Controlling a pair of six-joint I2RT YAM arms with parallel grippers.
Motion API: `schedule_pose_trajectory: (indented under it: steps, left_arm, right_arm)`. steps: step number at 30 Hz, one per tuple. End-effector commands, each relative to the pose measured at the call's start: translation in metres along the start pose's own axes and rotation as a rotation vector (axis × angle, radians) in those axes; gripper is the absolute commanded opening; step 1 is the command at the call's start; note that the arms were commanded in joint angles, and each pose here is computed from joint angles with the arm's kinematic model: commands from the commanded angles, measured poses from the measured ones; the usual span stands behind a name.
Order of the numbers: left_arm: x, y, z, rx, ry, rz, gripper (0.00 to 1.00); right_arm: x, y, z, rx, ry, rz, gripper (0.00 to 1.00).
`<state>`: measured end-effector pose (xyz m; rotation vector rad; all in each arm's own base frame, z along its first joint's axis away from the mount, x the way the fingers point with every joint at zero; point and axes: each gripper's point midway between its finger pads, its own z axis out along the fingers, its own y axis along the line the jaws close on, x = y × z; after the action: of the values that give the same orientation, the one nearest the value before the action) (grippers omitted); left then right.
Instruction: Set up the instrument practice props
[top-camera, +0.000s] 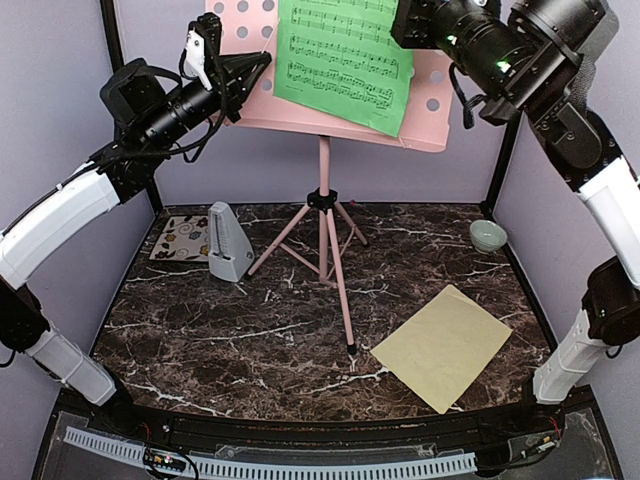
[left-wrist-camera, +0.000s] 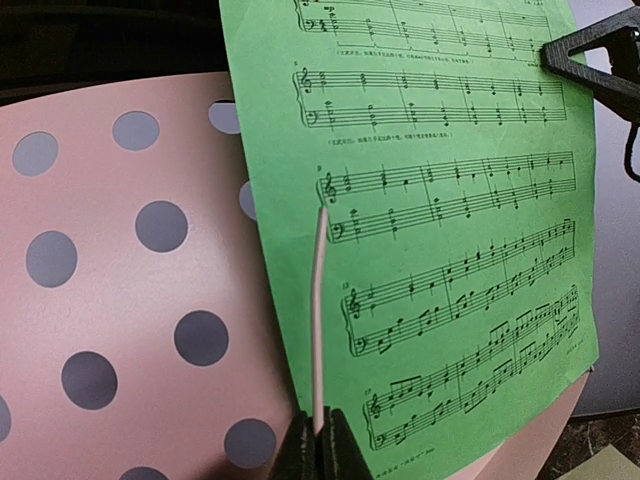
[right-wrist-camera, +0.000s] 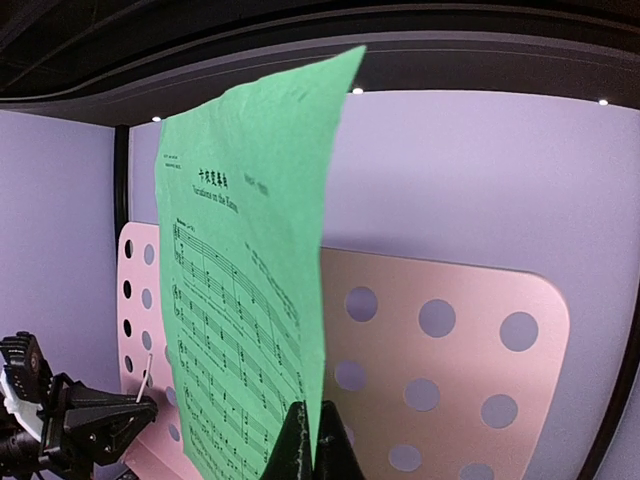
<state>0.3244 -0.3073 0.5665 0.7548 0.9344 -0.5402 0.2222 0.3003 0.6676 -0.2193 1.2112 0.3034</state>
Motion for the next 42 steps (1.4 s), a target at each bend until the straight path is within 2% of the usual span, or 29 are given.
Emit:
schedule_pose_trajectory:
  steps: [1,21,42]
  left_arm:
    - [-0.044,-0.006,-0.012,0.016,-0.124,0.058,0.00]
    - [-0.046,-0.014,-0.014,0.060,-0.141,0.057,0.00]
    - [-0.048,-0.017,-0.009,0.081,-0.155,0.063,0.00]
  right_arm:
    - [-0.013,0.009,0.003,-0.015,-0.051,0.044,0.00]
    - [-0.005,0.042,0.031,-0.146,-0.122,0.042,0.00]
    - [0.023,0.059,0.057,-0.257,-0.105,0.091,0.00]
